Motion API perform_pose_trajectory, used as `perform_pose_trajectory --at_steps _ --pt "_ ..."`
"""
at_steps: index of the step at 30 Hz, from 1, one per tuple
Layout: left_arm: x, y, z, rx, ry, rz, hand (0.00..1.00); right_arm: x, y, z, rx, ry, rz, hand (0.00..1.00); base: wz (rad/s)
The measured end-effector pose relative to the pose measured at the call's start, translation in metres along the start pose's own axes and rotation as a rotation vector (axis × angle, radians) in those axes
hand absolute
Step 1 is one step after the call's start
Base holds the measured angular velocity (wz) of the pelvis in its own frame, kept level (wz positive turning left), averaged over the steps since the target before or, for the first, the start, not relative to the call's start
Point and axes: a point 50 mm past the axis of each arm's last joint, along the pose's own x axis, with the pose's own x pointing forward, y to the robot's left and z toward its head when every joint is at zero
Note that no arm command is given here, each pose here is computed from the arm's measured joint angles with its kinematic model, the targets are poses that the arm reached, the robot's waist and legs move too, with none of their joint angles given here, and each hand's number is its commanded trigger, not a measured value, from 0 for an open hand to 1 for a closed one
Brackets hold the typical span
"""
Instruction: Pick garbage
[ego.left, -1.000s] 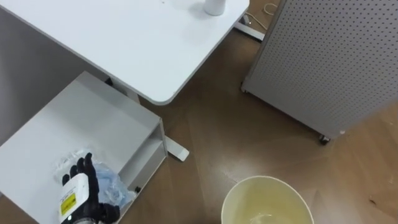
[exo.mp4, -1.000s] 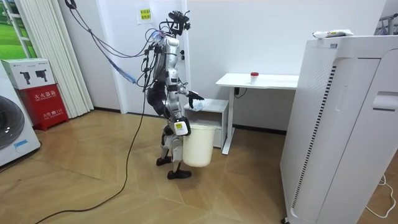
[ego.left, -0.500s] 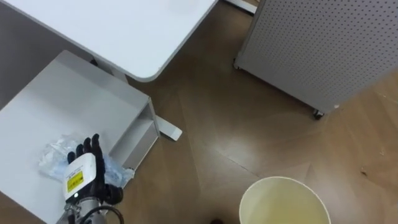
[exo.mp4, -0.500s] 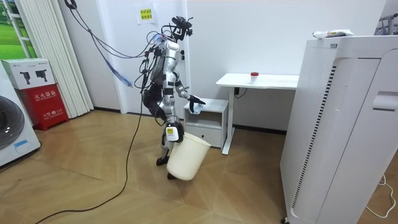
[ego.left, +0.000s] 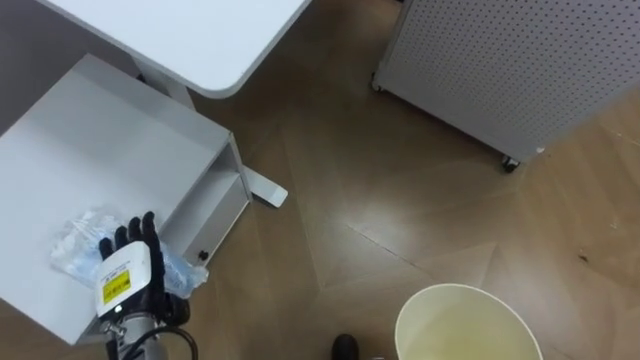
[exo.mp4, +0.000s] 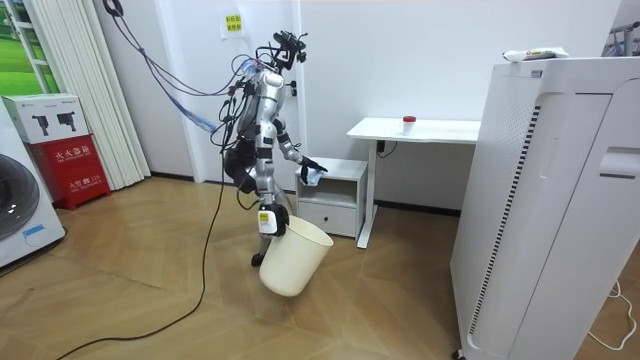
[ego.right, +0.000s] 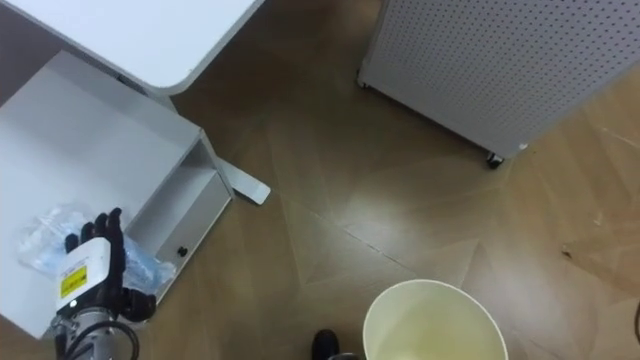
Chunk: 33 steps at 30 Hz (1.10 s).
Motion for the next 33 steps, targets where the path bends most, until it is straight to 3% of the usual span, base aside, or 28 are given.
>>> perform_pose_trajectory --at_steps 11,22,33 --pt "0.003 0.009 -0.007 0.035 0.001 0.096 1.00 0.001 0.005 -0.001 0.005 0.009 0.010 1.00 0.00" --pt "-0.010 -0.004 -0.023 0.081 0.039 -0.002 1.00 0.002 0.013 0.001 0.002 0.001 0.018 1.00 0.00" --pt "-0.019 -0.011 -0.024 -0.032 0.055 -0.013 1.00 0.003 0.022 -0.001 -0.037 -0.023 0.026 1.00 -0.04"
